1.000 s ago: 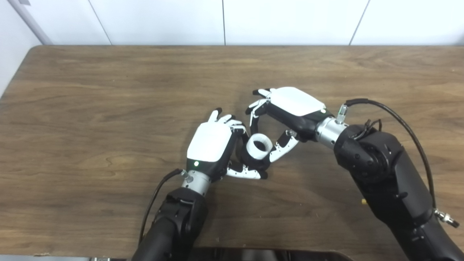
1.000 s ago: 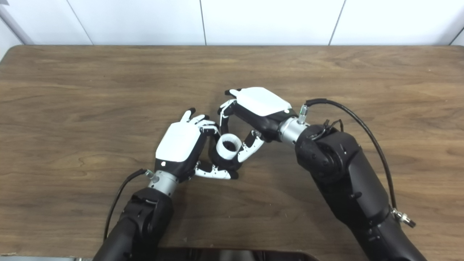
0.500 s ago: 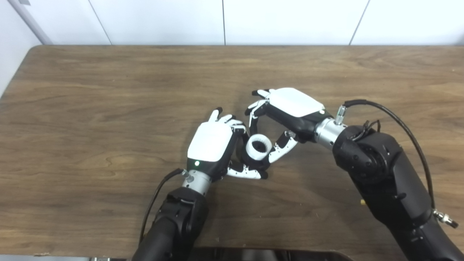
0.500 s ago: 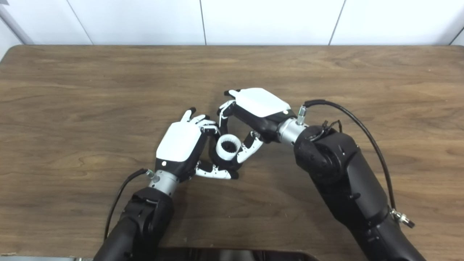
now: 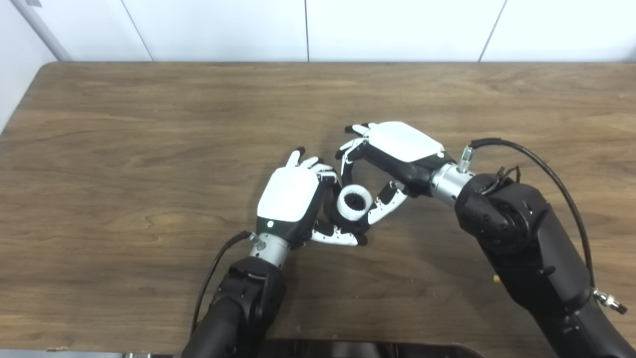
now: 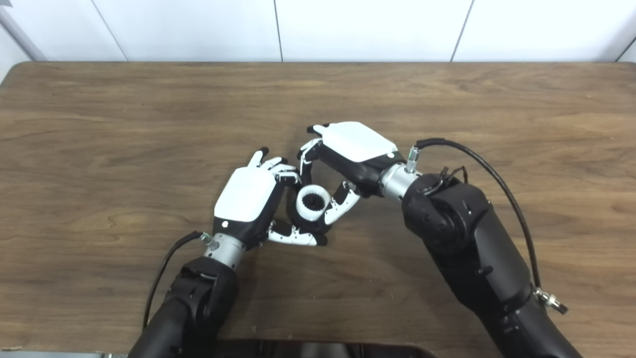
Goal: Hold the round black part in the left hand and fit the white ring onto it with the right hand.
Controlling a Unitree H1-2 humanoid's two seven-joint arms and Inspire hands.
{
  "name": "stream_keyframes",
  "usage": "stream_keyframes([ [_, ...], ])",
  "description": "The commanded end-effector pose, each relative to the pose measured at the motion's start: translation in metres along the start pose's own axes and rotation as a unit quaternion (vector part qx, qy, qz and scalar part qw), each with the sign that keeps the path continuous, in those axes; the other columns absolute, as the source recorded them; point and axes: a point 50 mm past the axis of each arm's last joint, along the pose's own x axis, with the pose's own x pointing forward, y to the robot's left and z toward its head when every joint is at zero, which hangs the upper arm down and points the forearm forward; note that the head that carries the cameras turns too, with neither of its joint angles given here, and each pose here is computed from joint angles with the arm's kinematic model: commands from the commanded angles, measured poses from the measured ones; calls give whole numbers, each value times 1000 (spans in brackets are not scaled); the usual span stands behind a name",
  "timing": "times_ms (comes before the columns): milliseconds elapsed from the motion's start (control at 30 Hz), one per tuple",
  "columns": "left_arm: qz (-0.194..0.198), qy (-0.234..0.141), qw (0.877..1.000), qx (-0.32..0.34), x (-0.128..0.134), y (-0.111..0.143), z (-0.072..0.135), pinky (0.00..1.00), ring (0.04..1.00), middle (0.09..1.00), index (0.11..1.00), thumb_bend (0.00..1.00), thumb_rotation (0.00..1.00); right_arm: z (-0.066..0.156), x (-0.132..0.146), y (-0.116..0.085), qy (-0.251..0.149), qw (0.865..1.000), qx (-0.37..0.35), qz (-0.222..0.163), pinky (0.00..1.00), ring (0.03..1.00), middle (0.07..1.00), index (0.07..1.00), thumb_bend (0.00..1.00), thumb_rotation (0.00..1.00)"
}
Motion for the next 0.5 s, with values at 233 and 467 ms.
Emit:
stream_keyframes([
  [233, -23, -1, 1000, 3, 1, -6, 1, 1000, 870, 763, 482, 525, 55, 4, -1, -7, -17, 1000, -10, -20, 1000, 971, 813, 484, 524, 134],
  [467, -20, -3, 1000, 4, 1, -6, 0, 1000, 865, 759, 482, 525, 55, 4, -1, -5, -16, 1000, -11, -17, 1000, 969, 814, 484, 524, 135],
])
